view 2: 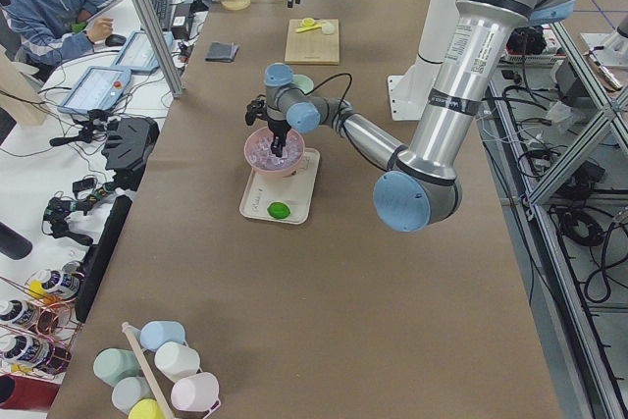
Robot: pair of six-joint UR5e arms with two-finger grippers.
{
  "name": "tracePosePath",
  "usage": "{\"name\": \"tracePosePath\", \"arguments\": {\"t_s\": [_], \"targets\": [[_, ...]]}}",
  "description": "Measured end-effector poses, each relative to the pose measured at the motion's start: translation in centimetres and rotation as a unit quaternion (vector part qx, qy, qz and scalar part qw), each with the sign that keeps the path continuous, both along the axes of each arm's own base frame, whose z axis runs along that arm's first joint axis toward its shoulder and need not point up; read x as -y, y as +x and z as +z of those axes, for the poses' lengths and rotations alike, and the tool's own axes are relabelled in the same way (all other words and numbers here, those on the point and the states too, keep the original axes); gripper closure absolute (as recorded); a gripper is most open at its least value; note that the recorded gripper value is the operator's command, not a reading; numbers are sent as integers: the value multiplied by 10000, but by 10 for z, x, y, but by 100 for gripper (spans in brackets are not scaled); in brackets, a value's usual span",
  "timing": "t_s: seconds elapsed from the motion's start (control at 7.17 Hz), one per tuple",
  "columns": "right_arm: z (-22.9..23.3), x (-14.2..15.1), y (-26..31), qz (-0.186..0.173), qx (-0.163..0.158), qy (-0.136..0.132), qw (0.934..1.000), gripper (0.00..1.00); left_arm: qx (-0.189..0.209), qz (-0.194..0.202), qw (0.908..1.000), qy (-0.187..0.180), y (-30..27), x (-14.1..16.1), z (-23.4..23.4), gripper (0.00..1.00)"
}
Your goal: Put spoon and ice into bowl
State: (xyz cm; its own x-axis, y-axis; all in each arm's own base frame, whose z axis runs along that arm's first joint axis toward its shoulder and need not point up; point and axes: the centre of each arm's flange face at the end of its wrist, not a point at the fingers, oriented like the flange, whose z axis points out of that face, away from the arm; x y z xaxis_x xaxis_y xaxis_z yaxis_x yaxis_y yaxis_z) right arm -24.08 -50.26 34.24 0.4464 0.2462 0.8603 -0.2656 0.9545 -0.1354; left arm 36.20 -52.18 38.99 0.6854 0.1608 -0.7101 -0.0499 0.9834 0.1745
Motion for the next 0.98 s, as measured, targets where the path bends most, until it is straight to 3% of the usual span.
{"name": "tracePosePath", "arguments": {"t_s": [0.42,0.98], "targets": [[12,0,35,-63,57,35,10000,0,-3,27,10000,-24,2,-1,0,100],[24,-1,48,-43,2,49,10000,0,-13,41,10000,-29,1,-2,-3,100]]}}
